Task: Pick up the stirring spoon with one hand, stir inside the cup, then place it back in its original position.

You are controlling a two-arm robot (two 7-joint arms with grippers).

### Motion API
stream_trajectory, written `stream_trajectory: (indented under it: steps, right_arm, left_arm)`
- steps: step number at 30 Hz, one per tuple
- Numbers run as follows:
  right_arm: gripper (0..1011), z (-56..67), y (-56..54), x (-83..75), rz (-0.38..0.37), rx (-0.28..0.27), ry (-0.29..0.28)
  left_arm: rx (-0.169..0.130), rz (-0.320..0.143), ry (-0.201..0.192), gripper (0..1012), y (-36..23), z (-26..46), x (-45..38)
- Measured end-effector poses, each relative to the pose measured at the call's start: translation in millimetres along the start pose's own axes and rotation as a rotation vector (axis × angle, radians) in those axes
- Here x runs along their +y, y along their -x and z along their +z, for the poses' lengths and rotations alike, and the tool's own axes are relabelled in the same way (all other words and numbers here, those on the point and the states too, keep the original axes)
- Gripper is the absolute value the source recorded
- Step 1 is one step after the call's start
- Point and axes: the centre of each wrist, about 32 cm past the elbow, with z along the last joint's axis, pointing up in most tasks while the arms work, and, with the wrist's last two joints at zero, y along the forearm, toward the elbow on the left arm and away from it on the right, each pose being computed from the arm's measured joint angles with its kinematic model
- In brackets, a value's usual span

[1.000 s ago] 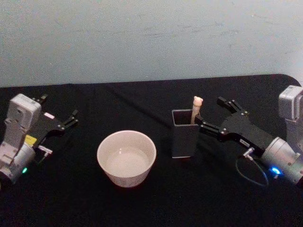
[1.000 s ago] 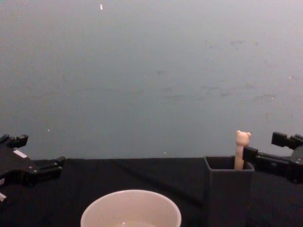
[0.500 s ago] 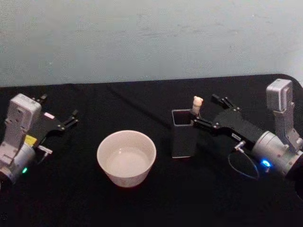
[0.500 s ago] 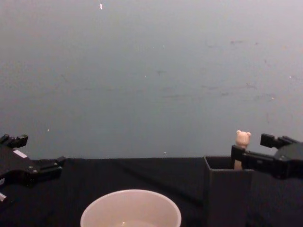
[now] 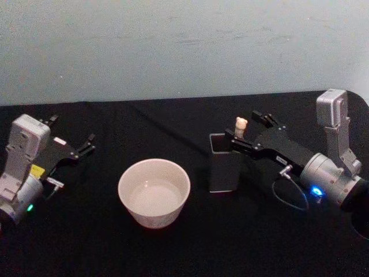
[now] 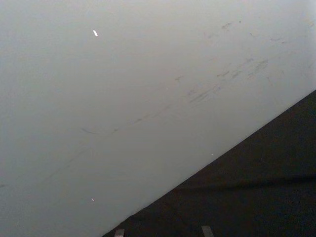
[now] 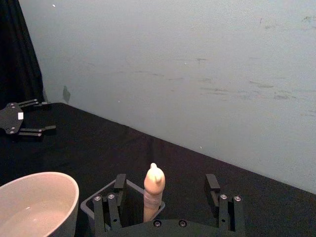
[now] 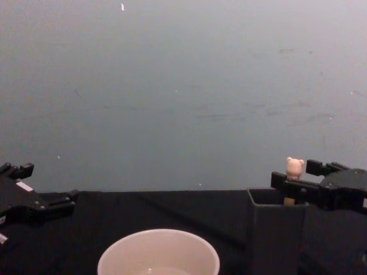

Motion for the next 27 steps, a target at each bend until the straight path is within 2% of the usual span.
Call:
stream_trajectory:
  steps: [27]
  right_arm:
    - [1002, 1.2, -1.4, 3.8, 0.000, 0.016, 0.004]
  left_arm:
    - [0.000, 0.000, 0.000, 1001, 0.0, 0.0, 0.0]
